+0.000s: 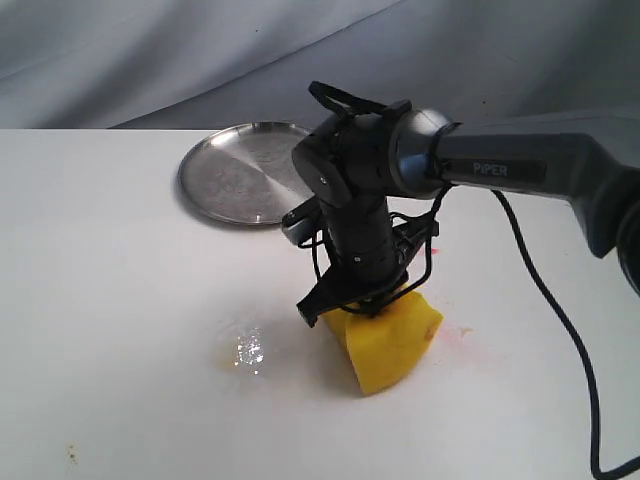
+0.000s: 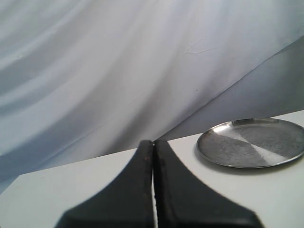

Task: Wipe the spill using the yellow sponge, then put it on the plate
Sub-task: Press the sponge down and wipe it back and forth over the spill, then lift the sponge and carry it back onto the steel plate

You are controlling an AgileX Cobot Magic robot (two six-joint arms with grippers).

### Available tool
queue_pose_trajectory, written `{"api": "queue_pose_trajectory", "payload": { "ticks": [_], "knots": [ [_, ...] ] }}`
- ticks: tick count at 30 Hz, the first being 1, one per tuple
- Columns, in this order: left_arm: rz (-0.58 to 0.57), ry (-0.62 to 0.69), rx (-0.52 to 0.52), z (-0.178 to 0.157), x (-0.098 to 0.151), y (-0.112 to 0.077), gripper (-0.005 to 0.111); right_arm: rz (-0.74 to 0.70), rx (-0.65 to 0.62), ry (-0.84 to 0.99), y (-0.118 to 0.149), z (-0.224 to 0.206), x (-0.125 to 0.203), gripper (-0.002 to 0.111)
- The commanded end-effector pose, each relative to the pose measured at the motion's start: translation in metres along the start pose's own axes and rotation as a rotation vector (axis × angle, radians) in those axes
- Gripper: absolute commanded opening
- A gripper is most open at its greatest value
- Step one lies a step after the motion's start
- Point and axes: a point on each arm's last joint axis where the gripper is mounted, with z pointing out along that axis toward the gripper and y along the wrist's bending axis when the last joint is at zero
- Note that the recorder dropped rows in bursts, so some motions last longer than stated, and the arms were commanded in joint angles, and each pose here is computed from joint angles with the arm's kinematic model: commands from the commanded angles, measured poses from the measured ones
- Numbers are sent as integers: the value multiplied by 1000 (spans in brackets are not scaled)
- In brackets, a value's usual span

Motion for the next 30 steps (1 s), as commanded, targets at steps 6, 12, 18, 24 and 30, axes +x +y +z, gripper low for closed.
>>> {"api": "queue_pose_trajectory", "payload": {
  "ticks": [6,12,18,24,30],
  "knots": [
    [-16,-11,-6,0,-2,1,0,-132,-218,-106,87,2,9,0],
    [-16,-11,-6,0,-2,1,0,-167,-250,-199,115,1,-1,0],
    [-16,-11,-6,0,-2,1,0,-159,-267,-211,127,2,-31,0],
    [-16,-11,-6,0,-2,1,0,-155,-347,-311,142,-8,-63,0],
    [-16,-11,-6,0,-2,1,0,-167,-323,-486,134,-38,-89,0]
  ]
}}
